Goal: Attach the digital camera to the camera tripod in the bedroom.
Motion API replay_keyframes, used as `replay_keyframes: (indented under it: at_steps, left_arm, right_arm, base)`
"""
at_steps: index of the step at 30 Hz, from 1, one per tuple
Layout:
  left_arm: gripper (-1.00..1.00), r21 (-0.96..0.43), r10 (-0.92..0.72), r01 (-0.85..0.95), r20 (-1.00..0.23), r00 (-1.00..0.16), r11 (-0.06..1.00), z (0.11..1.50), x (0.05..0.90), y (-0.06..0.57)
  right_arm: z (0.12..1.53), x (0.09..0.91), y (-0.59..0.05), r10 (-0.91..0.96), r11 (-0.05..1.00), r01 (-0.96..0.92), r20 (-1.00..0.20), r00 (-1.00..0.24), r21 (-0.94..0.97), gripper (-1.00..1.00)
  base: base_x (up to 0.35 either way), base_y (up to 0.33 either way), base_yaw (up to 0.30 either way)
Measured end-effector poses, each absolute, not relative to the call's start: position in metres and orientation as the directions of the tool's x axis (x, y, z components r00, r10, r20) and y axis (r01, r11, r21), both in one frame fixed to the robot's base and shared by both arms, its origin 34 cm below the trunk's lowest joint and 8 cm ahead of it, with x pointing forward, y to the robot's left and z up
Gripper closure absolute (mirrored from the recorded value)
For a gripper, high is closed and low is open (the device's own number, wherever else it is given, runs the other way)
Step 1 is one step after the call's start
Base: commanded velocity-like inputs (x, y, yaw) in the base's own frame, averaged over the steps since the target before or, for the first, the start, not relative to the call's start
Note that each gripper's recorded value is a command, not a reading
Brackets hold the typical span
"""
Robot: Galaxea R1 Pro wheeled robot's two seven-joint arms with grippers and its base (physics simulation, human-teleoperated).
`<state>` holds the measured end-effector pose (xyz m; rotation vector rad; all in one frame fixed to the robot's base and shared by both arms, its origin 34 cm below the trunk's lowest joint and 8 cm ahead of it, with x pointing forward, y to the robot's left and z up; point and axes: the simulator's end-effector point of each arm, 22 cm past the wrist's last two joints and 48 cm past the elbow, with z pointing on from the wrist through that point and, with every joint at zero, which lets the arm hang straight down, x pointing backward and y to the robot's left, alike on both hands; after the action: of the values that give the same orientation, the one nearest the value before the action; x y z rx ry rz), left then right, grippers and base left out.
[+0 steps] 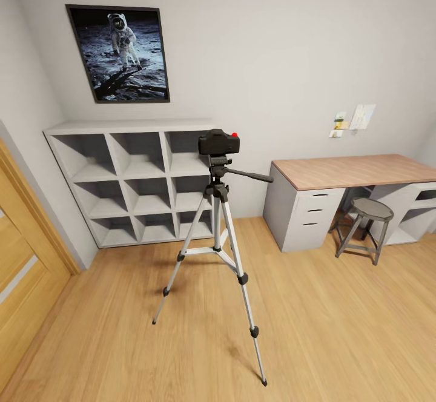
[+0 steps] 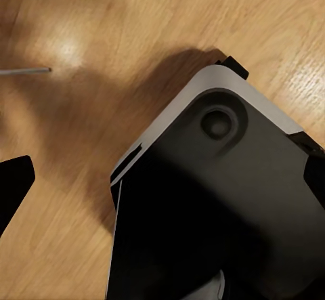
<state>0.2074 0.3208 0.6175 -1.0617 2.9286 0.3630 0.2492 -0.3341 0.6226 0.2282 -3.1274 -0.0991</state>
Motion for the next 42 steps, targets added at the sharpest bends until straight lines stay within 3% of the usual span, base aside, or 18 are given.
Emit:
replay_keyframes:
  at_steps: [18, 29, 42]
  left_arm:
    - [-1.00, 0.213, -0.632, -0.633, -0.081, -0.771, 0.745, 0.617, 0.207, 0.320]
    - [-1.00, 0.212, -0.632, -0.632, -0.079, -0.771, 0.745, 0.617, 0.207, 0.319]
    - [-1.00, 0.212, -0.632, -0.633, -0.080, -0.771, 0.745, 0.617, 0.207, 0.319]
  right_arm:
    - [0.619, 0.224, -0.335, -0.162, 0.985, -0.163, -0.028, -0.986, 0.049, -1.00]
    - [0.619, 0.222, -0.335, -0.161, 0.986, -0.162, -0.024, -0.987, 0.048, -1.00]
    - [0.619, 0.222, -0.331, -0.165, 0.985, -0.166, -0.023, -0.986, 0.053, -1.00]
  base:
    - [-0.004, 0.000, 0.000]
    - [-0.220, 0.000, 0.000]
    - [-0.045, 0.000, 0.000]
